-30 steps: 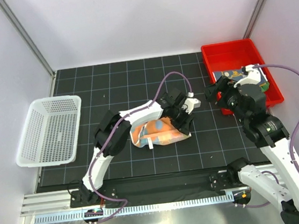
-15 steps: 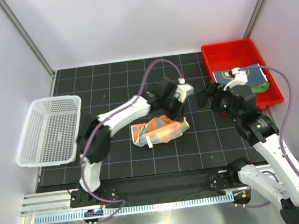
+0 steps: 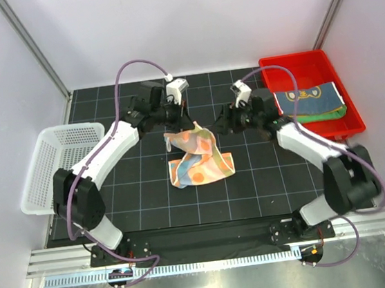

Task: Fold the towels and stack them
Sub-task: Flatten out the crumpled towel

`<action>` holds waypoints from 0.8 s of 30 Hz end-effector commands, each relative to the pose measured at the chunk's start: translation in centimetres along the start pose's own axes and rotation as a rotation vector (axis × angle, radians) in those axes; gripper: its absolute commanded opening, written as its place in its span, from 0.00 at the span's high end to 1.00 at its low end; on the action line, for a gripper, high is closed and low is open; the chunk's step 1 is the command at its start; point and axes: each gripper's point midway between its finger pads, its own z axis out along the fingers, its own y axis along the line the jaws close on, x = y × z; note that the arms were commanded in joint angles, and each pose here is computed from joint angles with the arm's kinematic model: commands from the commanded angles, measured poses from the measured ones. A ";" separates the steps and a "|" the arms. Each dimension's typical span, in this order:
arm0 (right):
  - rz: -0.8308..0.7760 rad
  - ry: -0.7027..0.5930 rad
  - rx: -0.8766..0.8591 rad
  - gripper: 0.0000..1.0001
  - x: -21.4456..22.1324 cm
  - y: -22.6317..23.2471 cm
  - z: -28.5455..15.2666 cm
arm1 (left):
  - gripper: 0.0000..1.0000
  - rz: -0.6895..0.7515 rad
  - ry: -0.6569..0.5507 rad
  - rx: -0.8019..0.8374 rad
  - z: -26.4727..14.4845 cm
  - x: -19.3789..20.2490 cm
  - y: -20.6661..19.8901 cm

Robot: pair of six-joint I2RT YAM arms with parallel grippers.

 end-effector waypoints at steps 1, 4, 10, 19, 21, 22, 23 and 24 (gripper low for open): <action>-0.113 -0.057 -0.193 0.29 -4.9 2.6 3.2 | 1.00 -0.032 0.015 0.005 -0.5 -0.2 1.6; -0.099 -0.031 -0.356 0.25 -4.2 4.2 4.4 | 1.00 -0.064 0.006 0.083 -1.2 -1.0 1.4; -0.320 -0.136 -0.462 0.18 -4.8 6.6 1.8 | 1.00 -0.042 0.004 0.247 -1.1 -1.9 -1.1; -0.444 -0.122 -0.639 0.48 -4.7 9.8 0.1 | 1.00 0.018 0.002 0.438 -1.9 -1.8 -3.9; -0.444 -0.106 -0.660 0.48 -4.3 10.1 0.4 | 1.00 0.024 -0.004 0.461 -2.1 -2.0 -4.3; -0.445 -0.101 -0.667 0.48 -4.2 10.1 0.5 | 1.00 0.025 -0.004 0.468 -2.1 -2.1 -4.4; -0.443 -0.094 -0.675 0.48 -3.9 10.2 0.7 | 1.00 0.028 -0.006 0.474 -2.2 -2.2 -4.6; -0.443 -0.091 -0.684 0.48 -4.0 10.4 0.7 | 1.00 0.028 -0.005 0.477 -2.2 -2.2 -4.6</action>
